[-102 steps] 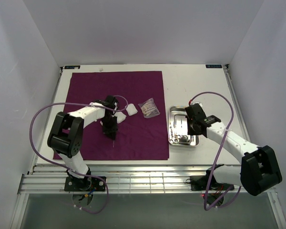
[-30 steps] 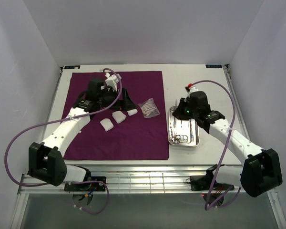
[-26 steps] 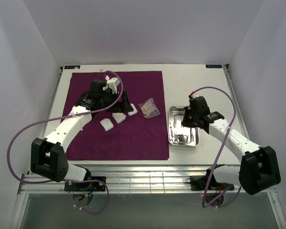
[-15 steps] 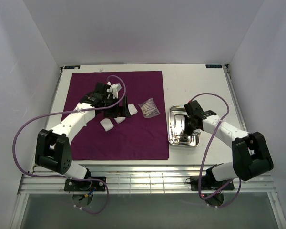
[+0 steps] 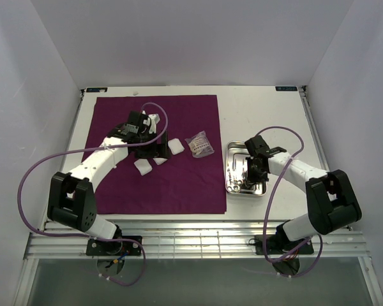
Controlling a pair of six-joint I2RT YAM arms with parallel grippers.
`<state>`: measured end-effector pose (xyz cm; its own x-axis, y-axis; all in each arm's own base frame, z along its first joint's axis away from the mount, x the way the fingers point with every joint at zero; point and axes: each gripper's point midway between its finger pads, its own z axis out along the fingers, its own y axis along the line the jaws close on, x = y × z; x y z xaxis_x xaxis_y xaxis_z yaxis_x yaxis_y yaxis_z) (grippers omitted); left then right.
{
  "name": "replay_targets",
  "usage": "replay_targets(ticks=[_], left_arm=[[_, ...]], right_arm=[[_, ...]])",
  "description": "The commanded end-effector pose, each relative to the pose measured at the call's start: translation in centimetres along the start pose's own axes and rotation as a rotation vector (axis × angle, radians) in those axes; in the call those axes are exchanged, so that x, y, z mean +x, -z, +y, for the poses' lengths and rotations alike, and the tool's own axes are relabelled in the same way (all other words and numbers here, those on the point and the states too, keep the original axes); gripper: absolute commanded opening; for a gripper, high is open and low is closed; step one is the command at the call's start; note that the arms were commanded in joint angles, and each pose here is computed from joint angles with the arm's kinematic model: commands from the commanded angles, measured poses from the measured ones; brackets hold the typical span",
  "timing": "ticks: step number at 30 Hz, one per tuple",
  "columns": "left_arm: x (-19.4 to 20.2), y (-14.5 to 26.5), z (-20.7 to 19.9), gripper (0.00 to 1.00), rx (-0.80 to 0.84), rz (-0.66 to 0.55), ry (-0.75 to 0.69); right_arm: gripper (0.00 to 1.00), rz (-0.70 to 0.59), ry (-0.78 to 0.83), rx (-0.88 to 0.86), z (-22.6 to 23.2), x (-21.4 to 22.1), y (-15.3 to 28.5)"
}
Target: Prepare the surgical pack
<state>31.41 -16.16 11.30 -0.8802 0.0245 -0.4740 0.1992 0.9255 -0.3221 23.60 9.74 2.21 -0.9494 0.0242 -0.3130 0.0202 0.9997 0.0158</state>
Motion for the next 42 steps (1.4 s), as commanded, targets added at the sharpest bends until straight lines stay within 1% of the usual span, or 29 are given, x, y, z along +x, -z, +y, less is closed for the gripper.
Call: replay_targets(ticks=[1, 3, 6, 11, 14, 16, 17, 18, 19, 20, 21, 24, 25, 27, 29, 31, 33, 34, 36, 40, 42], left_arm=[[-1.2, 0.5, -0.1, 0.98, -0.010, -0.032, -0.013], [-1.2, 0.5, 0.0, 0.98, -0.012, -0.031, -0.012], [-1.2, 0.6, 0.2, 0.98, -0.025, -0.036, -0.013], [-1.3, 0.6, 0.9, 0.98, -0.064, -0.040, -0.005], [-1.4, 0.7, 1.4, 0.98, -0.088, -0.041, 0.006], [-1.7, 0.8, 2.2, 0.98, -0.123, -0.049, 0.014], [-1.8, 1.0, 2.6, 0.98, -0.140, -0.052, 0.025], [-1.9, 1.2, 3.7, 0.96, -0.174, -0.056, 0.045], [-1.9, 1.3, 4.4, 0.92, -0.195, -0.052, 0.068], [-1.6, 1.5, 5.2, 0.88, -0.209, -0.039, 0.095], [-1.5, 1.8, 6.8, 0.80, -0.228, -0.035, 0.152], [-0.6, 2.0, 9.4, 0.68, -0.249, -0.010, 0.251], [-0.4, 2.0, 9.8, 0.64, -0.255, -0.003, 0.257], [-0.2, 1.8, 10.3, 0.63, -0.250, 0.008, 0.265], [0.5, 1.3, 10.7, 0.66, -0.246, 0.034, 0.281], [2.2, 0.6, 12.0, 0.68, -0.275, 0.077, 0.332], [2.6, 0.0, 12.7, 0.68, -0.252, 0.090, 0.377], [3.1, -0.7, 12.8, 0.69, -0.241, 0.115, 0.394], [2.7, -1.4, 12.8, 0.68, -0.215, 0.117, 0.392], [2.7, -2.5, 13.3, 0.68, -0.226, 0.142, 0.394], [2.5, -3.1, 13.1, 0.68, -0.197, 0.147, 0.393]], right_arm=[[0.08, 0.010, 0.006, 0.018, -0.1, -0.1, -0.2], [0.09, 0.021, 0.007, 0.026, -0.2, 0.1, -0.3], [0.17, 0.023, 0.008, 0.037, -0.5, 0.1, 0.0], [0.27, -0.031, 0.013, 0.027, -0.3, -1.2, 1.4], [0.31, -0.056, 0.015, 0.022, -0.1, -2.2, 2.4], [0.33, -0.071, 0.017, 0.022, -0.1, -2.8, 3.1], [0.35, -0.096, 0.018, 0.016, 0.1, -3.6, 3.7], [0.36, -0.100, 0.025, 0.020, 0.0, -3.8, 4.1], [0.37, -0.112, 0.028, 0.018, 0.1, -4.1, 4.5], [0.38, -0.136, 0.030, 0.013, 0.1, -4.7, 5.1], [0.38, -0.162, 0.033, 0.004, 0.4, -5.6, 5.7], [0.38, -0.220, 0.040, -0.026, 1.1, -7.1, 7.0], [0.38, -0.237, 0.039, -0.038, 1.4, -7.7, 7.2], [0.38, -0.253, 0.043, -0.068, 2.1, -8.3, 7.6], [0.38, -0.265, 0.052, -0.088, 2.7, -8.8, 7.6], [0.37, -0.266, 0.066, -0.092, 3.1, -9.1, 7.5], [0.37, -0.260, 0.082, -0.090, 3.3, -9.0, 7.3], [0.37, -0.255, 0.086, -0.090, 3.3, -9.0, 7.2], [0.36, -0.252, 0.094, -0.086, 3.3, -8.9, 7.1], [0.36, -0.266, 0.092, -0.081, 3.0, -8.9, 7.4], [0.36, -0.267, 0.094, -0.083, 3.0, -8.7, 7.4]])
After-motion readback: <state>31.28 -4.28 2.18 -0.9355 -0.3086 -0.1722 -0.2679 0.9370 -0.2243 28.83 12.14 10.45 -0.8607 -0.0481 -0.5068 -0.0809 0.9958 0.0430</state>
